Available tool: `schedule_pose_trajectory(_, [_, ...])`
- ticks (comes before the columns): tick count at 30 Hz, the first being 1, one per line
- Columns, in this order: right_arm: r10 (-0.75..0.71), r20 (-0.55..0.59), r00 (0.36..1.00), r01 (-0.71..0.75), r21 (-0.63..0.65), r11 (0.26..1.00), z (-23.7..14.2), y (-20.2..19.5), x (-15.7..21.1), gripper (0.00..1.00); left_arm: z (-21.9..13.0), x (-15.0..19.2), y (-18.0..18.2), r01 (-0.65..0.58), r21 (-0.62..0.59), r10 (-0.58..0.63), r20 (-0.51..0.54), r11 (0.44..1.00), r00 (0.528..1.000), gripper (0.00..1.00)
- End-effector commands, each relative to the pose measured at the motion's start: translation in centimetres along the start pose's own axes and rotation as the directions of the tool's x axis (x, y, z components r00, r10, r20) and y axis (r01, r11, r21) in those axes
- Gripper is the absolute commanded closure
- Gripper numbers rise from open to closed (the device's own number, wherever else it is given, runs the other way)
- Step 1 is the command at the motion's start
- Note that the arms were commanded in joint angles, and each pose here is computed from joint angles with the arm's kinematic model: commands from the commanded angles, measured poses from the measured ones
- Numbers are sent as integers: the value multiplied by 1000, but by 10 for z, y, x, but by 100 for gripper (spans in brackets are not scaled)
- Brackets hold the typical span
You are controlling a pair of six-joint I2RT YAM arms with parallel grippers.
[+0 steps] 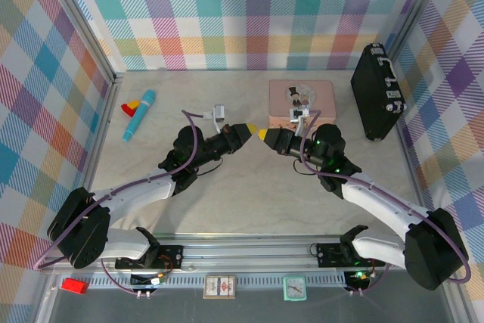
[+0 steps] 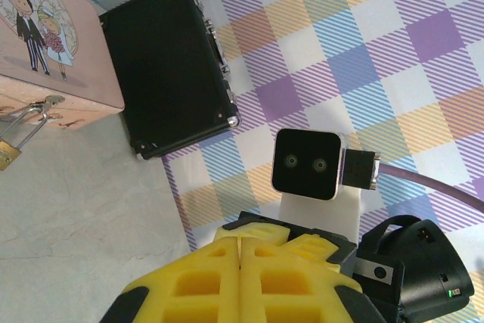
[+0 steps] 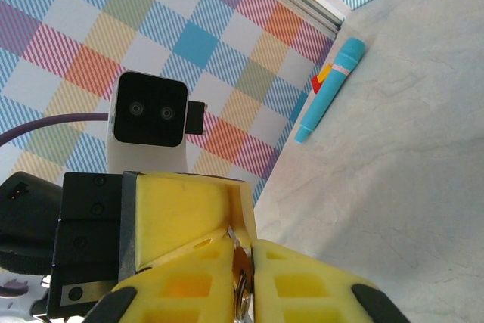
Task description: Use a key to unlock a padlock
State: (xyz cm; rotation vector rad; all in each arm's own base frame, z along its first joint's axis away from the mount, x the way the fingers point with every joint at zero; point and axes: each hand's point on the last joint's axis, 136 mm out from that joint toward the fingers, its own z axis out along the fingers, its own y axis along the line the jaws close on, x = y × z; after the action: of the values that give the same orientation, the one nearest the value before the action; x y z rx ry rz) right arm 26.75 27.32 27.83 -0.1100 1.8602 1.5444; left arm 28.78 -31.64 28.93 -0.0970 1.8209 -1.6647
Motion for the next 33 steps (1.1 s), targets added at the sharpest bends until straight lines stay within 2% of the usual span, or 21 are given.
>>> schedule_pose_trajectory(1, [-39,24,999,39,-27,999,-5,12,-7,88,-3,-6,-15,-32,34,31,19,999,999,100])
schedule_pose_trajectory(12, [-35,37,999,35,-15,999,-10,15,-9,100,-2,-6,-9,-42,12,42,17,999,999,100])
schedule_pose_trajectory(14, [-32,37,999,31,14,999,-12,11,-8,100,-2,-5,-6,-54,-5,54,15,999,998,89])
schedule_pose_trajectory(18, [-39,39,998,34,122,992,-24,1,-8,100,-3,-9,3,-116,-87,117,7,989,993,58])
schedule_pose_trajectory(24, [-89,10,996,81,324,942,-55,-14,-5,100,-8,-19,18,-274,-233,273,-40,933,961,24])
schedule_pose_trajectory(27, [-113,3,994,100,427,899,-77,-23,-3,100,-8,-22,29,-347,-296,334,-92,890,938,17])
schedule_pose_trajectory(33, [-162,3,987,130,582,803,-125,-35,2,100,-3,-26,49,-429,-361,405,-145,828,903,12])
